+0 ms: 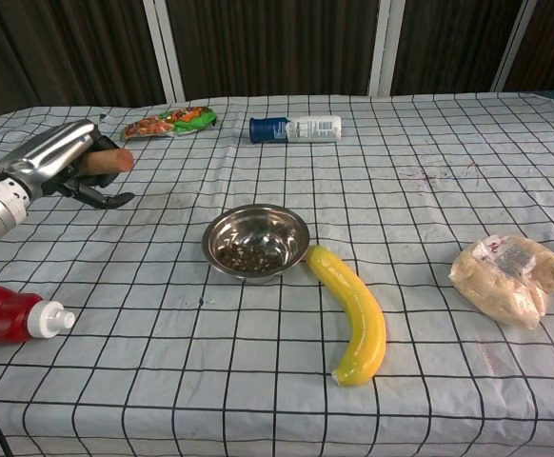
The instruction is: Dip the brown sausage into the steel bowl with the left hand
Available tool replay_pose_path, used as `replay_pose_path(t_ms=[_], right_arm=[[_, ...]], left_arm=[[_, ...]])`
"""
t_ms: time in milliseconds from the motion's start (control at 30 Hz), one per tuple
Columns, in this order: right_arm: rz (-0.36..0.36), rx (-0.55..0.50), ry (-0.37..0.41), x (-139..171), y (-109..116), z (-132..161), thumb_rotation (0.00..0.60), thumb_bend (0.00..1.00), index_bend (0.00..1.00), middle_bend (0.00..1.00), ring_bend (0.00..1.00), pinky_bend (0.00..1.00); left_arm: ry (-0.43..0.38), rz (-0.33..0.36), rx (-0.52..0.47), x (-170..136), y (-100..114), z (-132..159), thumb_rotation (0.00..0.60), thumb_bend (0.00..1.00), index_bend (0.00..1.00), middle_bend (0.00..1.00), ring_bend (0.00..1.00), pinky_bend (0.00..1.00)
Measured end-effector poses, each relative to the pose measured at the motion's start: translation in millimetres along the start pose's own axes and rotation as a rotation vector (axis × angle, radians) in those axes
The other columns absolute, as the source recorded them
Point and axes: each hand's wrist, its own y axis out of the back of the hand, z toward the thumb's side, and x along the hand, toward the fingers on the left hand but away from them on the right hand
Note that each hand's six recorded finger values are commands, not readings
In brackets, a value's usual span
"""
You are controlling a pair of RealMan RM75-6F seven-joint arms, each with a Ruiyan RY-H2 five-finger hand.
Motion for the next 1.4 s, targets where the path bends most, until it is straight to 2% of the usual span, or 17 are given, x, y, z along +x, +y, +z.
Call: replay_pose_path(t_ms=[100, 200, 267, 367, 600, 867, 1000, 1133, 1200, 1300, 1400], right_arm=[[-0.001, -0.001, -0.001, 0, 1, 0, 0.6, 0.46, 0.0, 0.0, 0.0, 0.0], [-0.001, -0.001, 0.001, 1, 1, 0, 0.6, 0.46, 0.0, 0.0, 0.0, 0.0], [-0.003, -0.002, 0.001, 2, 1, 0, 0.6, 0.46, 0.0, 0.0, 0.0, 0.0], [-0.006, -0.003, -0.002, 2, 2, -1, 0.6, 0.46, 0.0, 0.0, 0.0, 0.0], [-0.01, -0.005, 0.0, 3, 2, 0, 0.6, 0.46, 0.0, 0.0, 0.0, 0.0], [-0.023, -0.012, -0.008, 3, 5, -3, 0.6, 0.46, 0.0, 0.0, 0.0, 0.0], [-0.025, -0.012, -0.008, 4, 6, -4, 0.6, 0.46, 0.0, 0.0, 0.0, 0.0], [-0.025, -0.006, -0.011, 4, 6, -5, 0.6, 0.46, 0.0, 0.0, 0.0, 0.0], [-0.022, 0.0, -0.013, 4, 5, -5, 0.6, 0.46, 0.0, 0.0, 0.0, 0.0], [-0.016, 0.013, -0.019, 3, 2, -5, 0.6, 0.46, 0.0, 0.0, 0.0, 0.0], [-0.013, 0.032, -0.023, 2, -1, -3, 0.6, 0.46, 0.0, 0.0, 0.0, 0.0]], left_arm=[[0.041, -0.058, -0.093, -3, -15, 1, 0.6, 0.26, 0.71, 0.94, 0.68, 0.75], [0.076, -0.118, -0.177, -6, -28, 2, 0.6, 0.26, 0.54, 0.75, 0.48, 0.55], [0.094, -0.158, -0.218, -7, -34, 4, 0.6, 0.26, 0.4, 0.57, 0.32, 0.41], [0.094, -0.181, -0.231, -9, -36, 7, 0.6, 0.26, 0.3, 0.43, 0.2, 0.32], [0.065, -0.214, -0.208, -12, -38, 14, 0.6, 0.26, 0.21, 0.28, 0.08, 0.19], [0.045, -0.264, -0.149, -19, -42, 15, 0.6, 0.26, 0.22, 0.26, 0.06, 0.18], [0.017, -0.216, -0.173, -20, -29, 22, 0.599, 0.29, 0.17, 0.23, 0.05, 0.15], [-0.068, -0.153, -0.185, -34, 1, 35, 0.6, 0.31, 0.04, 0.1, 0.0, 0.09], [-0.101, -0.153, -0.173, -48, 16, 36, 0.6, 0.31, 0.0, 0.03, 0.0, 0.03], [-0.133, -0.171, -0.098, -85, 43, 29, 0.6, 0.31, 0.0, 0.0, 0.0, 0.0], [-0.104, -0.174, 0.043, -130, 66, 9, 0.6, 0.3, 0.0, 0.0, 0.0, 0.0]])
